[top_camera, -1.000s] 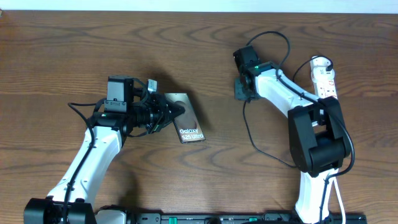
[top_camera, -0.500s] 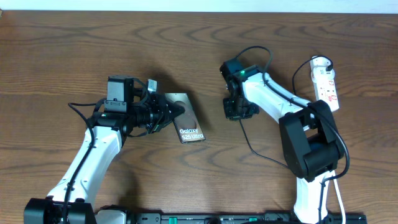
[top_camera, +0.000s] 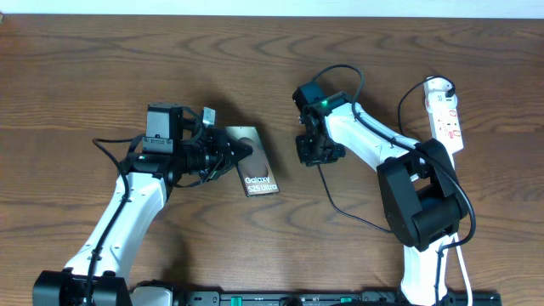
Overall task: Plug charger to phone and switch on socket
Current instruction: 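Carry the cable plug left toward the phone held by the left gripper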
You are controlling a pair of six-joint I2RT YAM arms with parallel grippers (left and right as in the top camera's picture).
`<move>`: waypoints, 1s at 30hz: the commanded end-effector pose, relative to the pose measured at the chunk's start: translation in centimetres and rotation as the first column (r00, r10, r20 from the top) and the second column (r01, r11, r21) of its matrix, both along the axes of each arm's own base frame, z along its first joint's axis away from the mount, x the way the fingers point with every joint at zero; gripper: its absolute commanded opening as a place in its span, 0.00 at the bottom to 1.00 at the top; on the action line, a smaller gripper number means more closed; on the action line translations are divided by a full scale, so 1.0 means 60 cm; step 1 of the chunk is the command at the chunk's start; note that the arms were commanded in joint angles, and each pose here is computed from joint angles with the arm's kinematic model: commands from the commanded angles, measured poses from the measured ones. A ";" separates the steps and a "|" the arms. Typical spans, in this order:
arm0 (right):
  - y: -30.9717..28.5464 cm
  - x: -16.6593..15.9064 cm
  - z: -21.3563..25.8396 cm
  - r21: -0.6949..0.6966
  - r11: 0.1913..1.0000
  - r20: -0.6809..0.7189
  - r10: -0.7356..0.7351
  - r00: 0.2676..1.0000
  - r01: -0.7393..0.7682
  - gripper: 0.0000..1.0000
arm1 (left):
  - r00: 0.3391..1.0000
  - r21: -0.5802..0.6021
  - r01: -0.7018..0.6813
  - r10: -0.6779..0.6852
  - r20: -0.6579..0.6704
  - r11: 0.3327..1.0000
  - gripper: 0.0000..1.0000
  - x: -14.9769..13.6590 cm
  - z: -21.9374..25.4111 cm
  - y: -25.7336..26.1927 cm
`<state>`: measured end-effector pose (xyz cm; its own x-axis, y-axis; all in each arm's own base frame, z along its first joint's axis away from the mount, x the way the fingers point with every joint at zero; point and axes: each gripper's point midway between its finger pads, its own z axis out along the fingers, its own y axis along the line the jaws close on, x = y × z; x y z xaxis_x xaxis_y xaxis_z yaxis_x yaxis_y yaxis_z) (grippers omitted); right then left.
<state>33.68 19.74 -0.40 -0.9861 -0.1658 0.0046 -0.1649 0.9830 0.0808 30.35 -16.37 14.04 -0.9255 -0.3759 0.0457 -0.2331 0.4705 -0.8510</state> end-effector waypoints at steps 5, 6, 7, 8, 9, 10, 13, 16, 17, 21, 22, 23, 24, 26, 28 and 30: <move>0.006 -0.039 -0.060 0.016 0.999 -0.132 -0.044 0.990 0.046 0.71 | 0.997 0.039 0.013 -0.016 0.073 0.999 0.08 0.009 0.005 0.006; 0.003 -0.036 -0.057 0.013 0.999 -0.133 -0.049 0.990 0.051 0.76 | 0.997 0.040 0.013 -0.016 0.073 0.999 0.07 0.009 0.005 0.006; -0.001 -0.034 -0.055 0.001 0.998 -0.131 -0.063 0.989 0.064 0.78 | 0.997 0.041 0.015 -0.018 0.075 0.999 0.07 0.009 0.005 0.006; -0.010 -0.028 -0.051 -0.029 0.995 -0.121 -0.095 0.988 0.092 0.79 | 0.997 0.041 0.015 -0.018 0.076 0.999 0.07 0.009 0.005 0.006; -0.026 -0.016 -0.044 -0.078 0.987 -0.096 -0.145 0.985 0.137 0.80 | 0.996 0.044 0.020 -0.023 0.084 0.999 0.07 0.009 0.005 0.006; -0.034 -0.008 -0.038 -0.103 0.981 -0.078 -0.172 0.982 0.164 0.80 | 0.996 0.045 0.021 -0.025 0.086 0.999 0.07 0.009 0.005 0.006; -0.046 0.021 -0.018 -0.130 0.965 -0.027 -0.232 0.972 0.227 0.82 | 0.996 0.045 0.022 -0.026 0.087 0.999 0.06 0.009 0.005 0.006; -0.057 0.049 -0.002 -0.133 0.942 0.025 -0.307 0.951 0.307 0.85 | 0.996 0.045 0.022 -0.026 0.087 0.999 0.07 0.009 0.005 0.006; -0.060 0.057 0.001 -0.127 0.935 0.038 -0.328 0.944 0.331 0.86 | 0.996 0.045 0.022 -0.026 0.087 0.999 0.08 0.009 0.005 0.006; -0.070 0.092 -0.001 -0.065 0.897 0.080 -0.432 0.898 0.437 0.74 | 0.996 0.045 0.022 -0.026 0.086 0.999 0.07 0.009 0.005 0.006; -0.068 0.096 -0.001 -0.048 0.893 0.079 -0.444 0.893 0.448 0.70 | 0.996 0.045 0.022 -0.026 0.086 0.999 0.07 0.009 0.005 0.006; -0.063 0.104 -0.002 -0.026 0.892 0.086 -0.448 0.890 0.452 0.64 | 0.996 0.045 0.022 -0.026 0.086 0.999 0.07 0.009 0.005 0.006; -0.062 0.107 -0.004 -0.019 0.892 0.092 -0.448 0.889 0.452 0.62 | 0.996 0.045 0.022 -0.026 0.086 0.999 0.07 0.009 0.005 0.006; -0.060 0.112 -0.009 -0.008 0.890 0.101 -0.453 0.886 0.456 0.58 | 0.996 0.045 0.022 -0.026 0.086 0.999 0.07 0.009 0.005 0.006; -0.060 0.112 -0.015 -0.002 0.878 0.102 -0.476 0.874 0.479 0.54 | 0.996 0.045 0.022 -0.026 0.086 0.999 0.07 0.009 0.005 0.006; -0.061 0.110 -0.024 0.002 0.869 0.102 -0.493 0.864 0.495 0.48 | 0.996 0.045 0.022 -0.026 0.086 0.999 0.07 0.009 0.005 0.006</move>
